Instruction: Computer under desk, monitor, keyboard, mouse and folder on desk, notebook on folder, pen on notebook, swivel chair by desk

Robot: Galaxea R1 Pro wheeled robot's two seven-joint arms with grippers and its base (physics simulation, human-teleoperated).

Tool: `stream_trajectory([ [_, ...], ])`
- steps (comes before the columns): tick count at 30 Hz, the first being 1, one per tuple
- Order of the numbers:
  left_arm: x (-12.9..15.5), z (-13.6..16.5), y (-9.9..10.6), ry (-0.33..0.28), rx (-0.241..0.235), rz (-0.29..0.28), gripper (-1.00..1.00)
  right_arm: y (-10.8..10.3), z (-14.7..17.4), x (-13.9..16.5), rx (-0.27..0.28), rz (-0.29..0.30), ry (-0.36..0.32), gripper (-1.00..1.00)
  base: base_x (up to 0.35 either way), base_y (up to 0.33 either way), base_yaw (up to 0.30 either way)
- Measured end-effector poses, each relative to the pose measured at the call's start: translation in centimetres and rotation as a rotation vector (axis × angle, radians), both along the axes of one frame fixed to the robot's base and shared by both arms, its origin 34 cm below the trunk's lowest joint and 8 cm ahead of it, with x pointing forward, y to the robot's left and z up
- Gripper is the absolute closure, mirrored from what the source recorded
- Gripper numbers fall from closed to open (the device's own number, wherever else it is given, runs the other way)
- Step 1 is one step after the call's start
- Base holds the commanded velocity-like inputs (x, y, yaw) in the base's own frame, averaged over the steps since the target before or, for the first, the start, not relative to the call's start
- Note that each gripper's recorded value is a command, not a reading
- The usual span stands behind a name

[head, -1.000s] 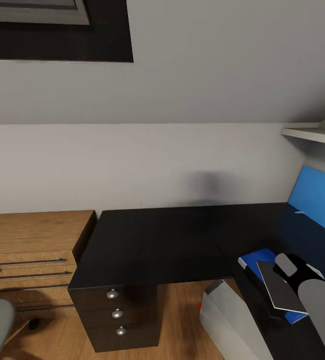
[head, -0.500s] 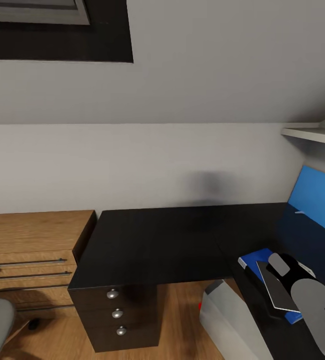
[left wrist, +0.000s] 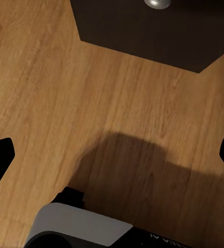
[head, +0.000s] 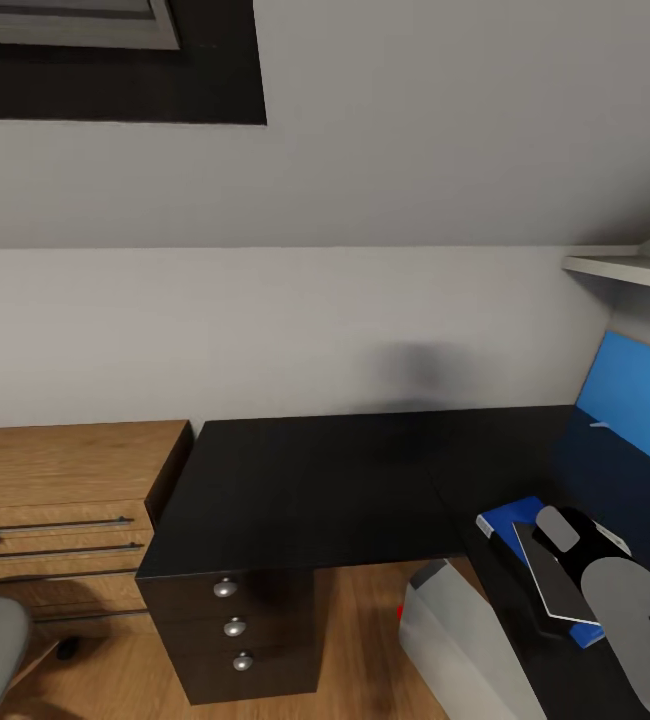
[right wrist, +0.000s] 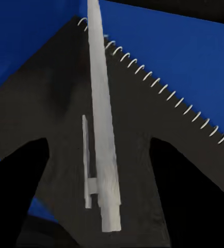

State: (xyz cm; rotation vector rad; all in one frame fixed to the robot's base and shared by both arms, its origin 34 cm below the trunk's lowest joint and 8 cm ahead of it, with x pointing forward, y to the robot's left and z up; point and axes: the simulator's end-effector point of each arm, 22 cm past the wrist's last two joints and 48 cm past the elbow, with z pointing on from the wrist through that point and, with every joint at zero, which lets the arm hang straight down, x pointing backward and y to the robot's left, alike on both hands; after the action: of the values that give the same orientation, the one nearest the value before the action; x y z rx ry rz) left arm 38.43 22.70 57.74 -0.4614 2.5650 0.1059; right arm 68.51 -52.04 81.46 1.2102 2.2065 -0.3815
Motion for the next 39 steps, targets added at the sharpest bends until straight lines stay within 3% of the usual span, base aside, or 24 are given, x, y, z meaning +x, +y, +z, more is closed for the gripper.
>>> stream_trajectory([
  [18, 0.0, 0.0, -0.1, -0.001, -0.002, -0.002, -1.0, -0.2, 0.3, 0.2, -0.009, -0.007, -0.016, -1.0, 0.0, 0.0, 0.0],
  [22, 0.1, 0.0, -0.2, -0.002, -0.004, -0.007, -1.0, -0.6, 2.1, 1.6, -0.029, -0.009, -0.066, -1.0, 0.0, 0.0, 0.0],
  [26, 0.1, 0.0, -0.3, -0.004, -0.005, -0.013, -1.0, -0.4, 6.5, 4.7, -0.055, 0.005, -0.175, -1.0, 0.0, 0.0, 0.0],
  [28, 0.1, 0.0, -0.4, -0.004, -0.006, -0.015, -1.0, 1.3, 8.7, 6.3, -0.059, 0.029, -0.224, -1.0, 0.0, 0.0, 0.0],
  [29, 0.1, 0.0, -0.4, -0.004, -0.007, -0.016, -1.0, 3.3, 9.3, 6.7, -0.058, 0.057, -0.233, -1.0, 0.0, 0.0, 0.0],
  [32, 0.1, 0.0, -0.4, -0.004, -0.006, -0.017, -1.0, 6.2, 9.4, 6.4, -0.059, 0.1, -0.231, -1.0, 0.0, 0.0, 0.0],
  [33, 0.1, 0.0, -0.3, -0.004, -0.006, -0.016, -1.0, 9.2, 9.7, 6.0, -0.06, 0.158, -0.238, -1.0, 0.0, 0.0, 0.0],
  [39, 0.1, 0.0, -0.3, -0.004, -0.006, -0.015, -1.0, 13.2, 10.1, 6.2, -0.091, 0.262, -0.238, -1.0, 0.0, 0.0, 0.0],
])
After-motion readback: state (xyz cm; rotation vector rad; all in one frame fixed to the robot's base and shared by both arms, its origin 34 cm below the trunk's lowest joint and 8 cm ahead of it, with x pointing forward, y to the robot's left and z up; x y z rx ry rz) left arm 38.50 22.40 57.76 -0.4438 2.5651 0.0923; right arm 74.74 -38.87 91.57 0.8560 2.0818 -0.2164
